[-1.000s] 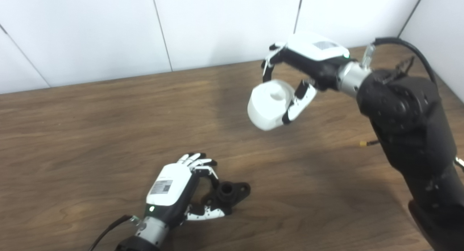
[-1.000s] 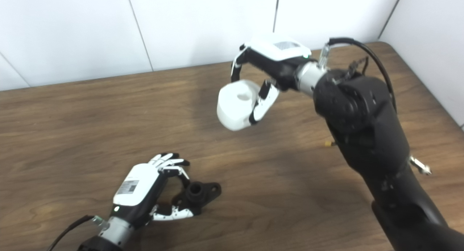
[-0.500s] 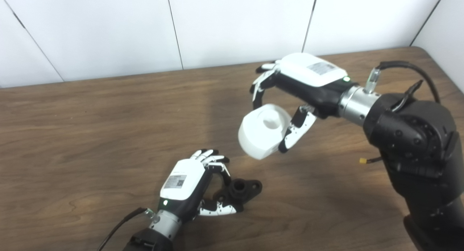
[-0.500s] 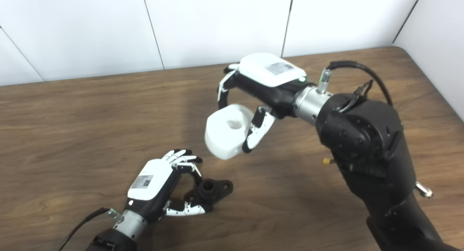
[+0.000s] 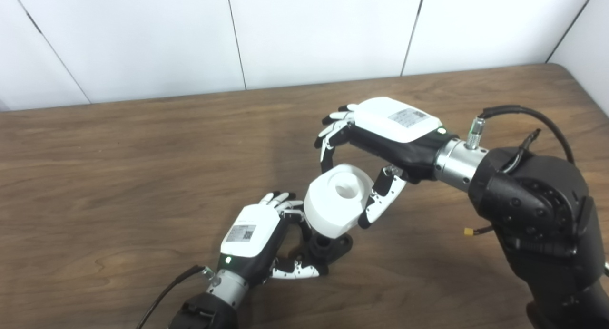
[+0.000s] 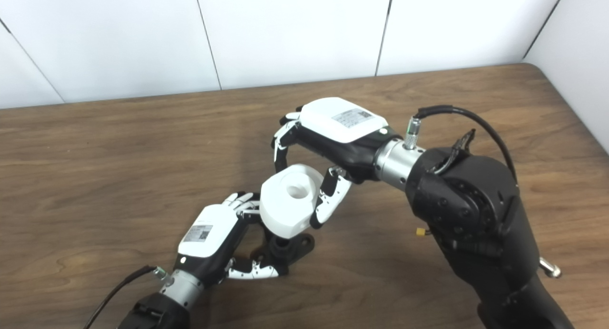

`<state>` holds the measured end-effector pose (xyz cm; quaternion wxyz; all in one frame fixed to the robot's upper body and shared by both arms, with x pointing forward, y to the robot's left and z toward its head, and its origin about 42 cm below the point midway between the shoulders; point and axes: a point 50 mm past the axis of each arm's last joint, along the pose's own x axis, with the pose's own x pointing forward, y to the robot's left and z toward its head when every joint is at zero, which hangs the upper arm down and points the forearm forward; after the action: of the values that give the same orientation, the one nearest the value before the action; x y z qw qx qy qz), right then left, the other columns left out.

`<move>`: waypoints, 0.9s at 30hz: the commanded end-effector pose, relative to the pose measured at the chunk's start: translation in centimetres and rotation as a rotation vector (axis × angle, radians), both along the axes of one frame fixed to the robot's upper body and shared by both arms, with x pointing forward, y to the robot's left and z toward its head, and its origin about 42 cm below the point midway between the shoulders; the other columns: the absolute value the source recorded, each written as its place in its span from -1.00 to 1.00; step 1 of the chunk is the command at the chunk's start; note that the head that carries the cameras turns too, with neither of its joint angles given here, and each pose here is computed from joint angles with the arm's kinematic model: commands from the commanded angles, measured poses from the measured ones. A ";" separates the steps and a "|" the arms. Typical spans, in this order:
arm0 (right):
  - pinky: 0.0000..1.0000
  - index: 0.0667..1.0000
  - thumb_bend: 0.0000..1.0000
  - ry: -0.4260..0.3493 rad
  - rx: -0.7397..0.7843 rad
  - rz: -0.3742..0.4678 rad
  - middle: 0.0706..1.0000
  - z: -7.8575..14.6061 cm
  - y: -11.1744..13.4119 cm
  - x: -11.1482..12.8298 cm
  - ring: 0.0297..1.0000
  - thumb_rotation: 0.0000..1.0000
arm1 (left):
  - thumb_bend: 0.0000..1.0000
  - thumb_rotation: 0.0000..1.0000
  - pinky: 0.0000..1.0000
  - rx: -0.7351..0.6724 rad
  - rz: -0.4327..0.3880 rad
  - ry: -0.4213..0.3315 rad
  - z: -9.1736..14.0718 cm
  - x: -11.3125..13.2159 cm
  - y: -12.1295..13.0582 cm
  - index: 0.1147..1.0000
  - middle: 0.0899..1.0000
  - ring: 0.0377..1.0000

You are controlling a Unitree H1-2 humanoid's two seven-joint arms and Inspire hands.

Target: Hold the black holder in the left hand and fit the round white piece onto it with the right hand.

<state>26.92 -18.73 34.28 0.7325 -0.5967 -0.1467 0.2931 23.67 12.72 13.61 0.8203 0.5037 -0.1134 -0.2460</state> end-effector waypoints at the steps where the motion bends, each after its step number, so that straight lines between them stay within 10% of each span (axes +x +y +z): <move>1: 0.93 -0.11 0.05 -0.050 -0.005 0.020 0.57 0.8 0.3 0.0 0.85 -0.72 | 0.04 -0.90 0.93 0.087 -0.037 0.128 -2.2 -1.1 -0.6 -0.16 0.58 0.83; 27: 0.91 -0.11 0.05 0.006 -0.020 0.028 0.56 -1.6 0.2 0.0 0.88 -0.73 | 0.04 -0.90 0.93 0.091 -0.032 0.124 -2.0 -0.8 -0.7 -0.16 0.58 0.83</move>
<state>26.76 -18.52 31.62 0.7239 -0.5954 -0.1170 0.3283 23.73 12.32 13.73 0.8196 0.5053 -0.1104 -0.2463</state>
